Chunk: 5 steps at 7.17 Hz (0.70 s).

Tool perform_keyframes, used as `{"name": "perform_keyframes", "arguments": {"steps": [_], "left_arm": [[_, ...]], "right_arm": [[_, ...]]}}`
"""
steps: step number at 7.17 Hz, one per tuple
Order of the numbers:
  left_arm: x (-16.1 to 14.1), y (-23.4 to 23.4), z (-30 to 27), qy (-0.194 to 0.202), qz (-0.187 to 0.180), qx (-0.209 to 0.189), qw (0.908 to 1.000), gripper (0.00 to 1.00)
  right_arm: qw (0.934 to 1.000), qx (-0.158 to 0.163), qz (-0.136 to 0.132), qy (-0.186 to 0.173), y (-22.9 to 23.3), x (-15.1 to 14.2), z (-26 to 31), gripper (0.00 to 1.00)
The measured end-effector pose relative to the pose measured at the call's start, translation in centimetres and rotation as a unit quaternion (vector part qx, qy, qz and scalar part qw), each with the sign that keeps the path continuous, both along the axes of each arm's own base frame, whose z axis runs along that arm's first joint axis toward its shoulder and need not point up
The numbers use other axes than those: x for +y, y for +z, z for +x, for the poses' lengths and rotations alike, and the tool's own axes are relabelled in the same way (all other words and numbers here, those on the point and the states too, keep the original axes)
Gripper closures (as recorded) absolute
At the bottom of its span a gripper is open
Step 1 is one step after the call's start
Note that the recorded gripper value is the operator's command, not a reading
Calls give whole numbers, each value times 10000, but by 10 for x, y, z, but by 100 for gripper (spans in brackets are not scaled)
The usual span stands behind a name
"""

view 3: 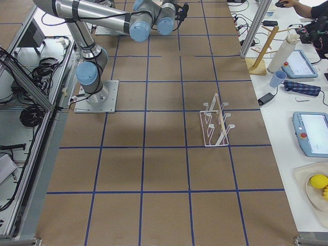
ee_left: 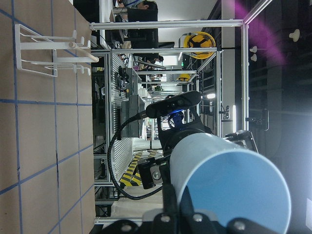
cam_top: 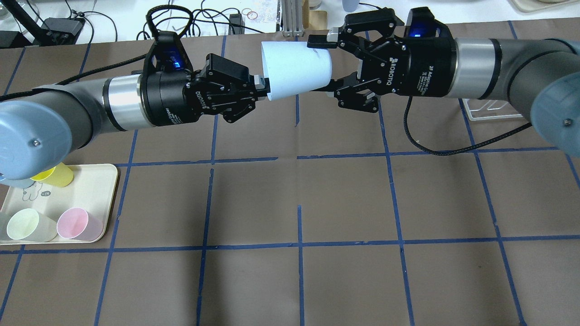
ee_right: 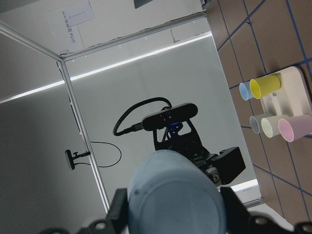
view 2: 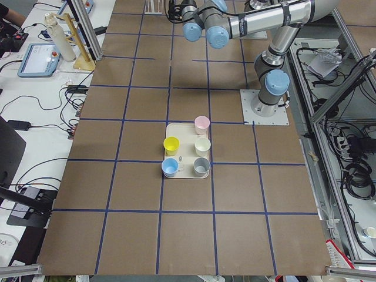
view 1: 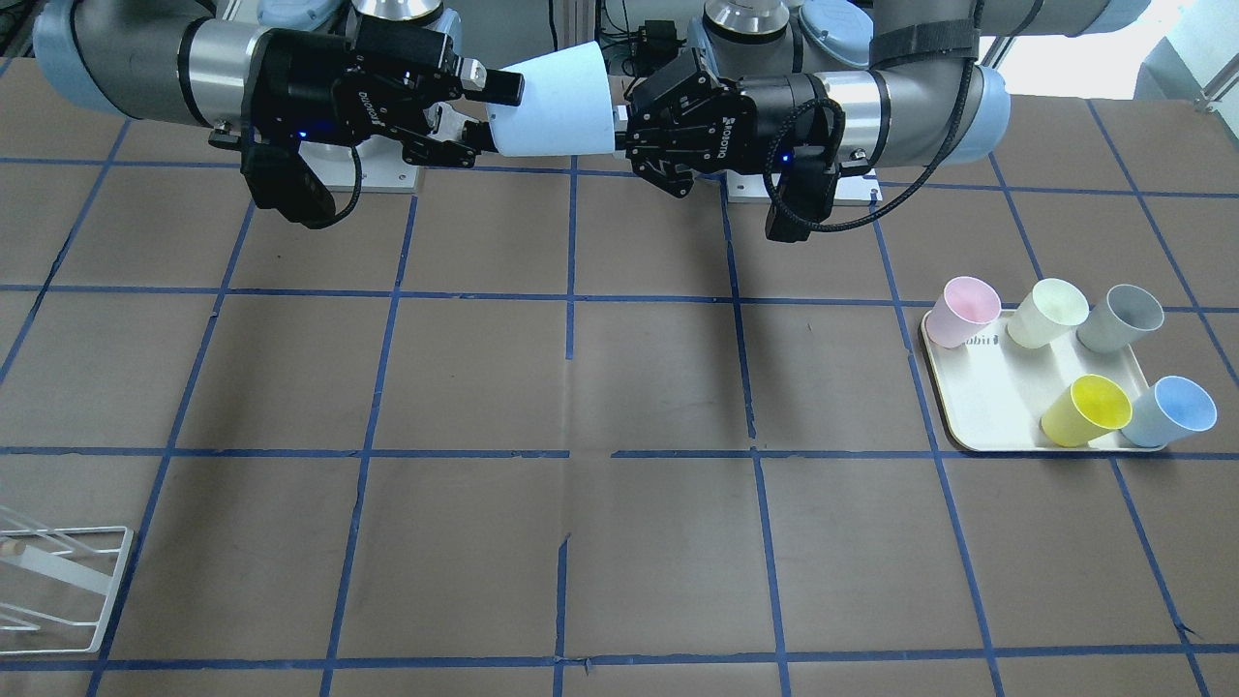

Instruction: Transfer IKEA cup to right arm and place on rack

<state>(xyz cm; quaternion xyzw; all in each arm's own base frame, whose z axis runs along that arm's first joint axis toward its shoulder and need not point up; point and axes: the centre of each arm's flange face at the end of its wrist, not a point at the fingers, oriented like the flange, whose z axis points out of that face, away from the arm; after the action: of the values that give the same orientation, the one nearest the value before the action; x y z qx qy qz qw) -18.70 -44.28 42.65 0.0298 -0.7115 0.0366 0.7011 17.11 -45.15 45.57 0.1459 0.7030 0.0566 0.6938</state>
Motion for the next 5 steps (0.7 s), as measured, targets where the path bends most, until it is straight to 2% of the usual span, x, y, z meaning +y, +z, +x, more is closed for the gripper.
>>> {"name": "perform_keyframes", "arguments": {"steps": [2,5], "left_arm": [[0,1,0,1,55,4,10000,51],[0,3,1,14,125,6,9999,42]], "right_arm": [[10000,-3,3,-23,4,-3,-2,91],[9996,17,6,-273,11,-14,-26,93]]}}
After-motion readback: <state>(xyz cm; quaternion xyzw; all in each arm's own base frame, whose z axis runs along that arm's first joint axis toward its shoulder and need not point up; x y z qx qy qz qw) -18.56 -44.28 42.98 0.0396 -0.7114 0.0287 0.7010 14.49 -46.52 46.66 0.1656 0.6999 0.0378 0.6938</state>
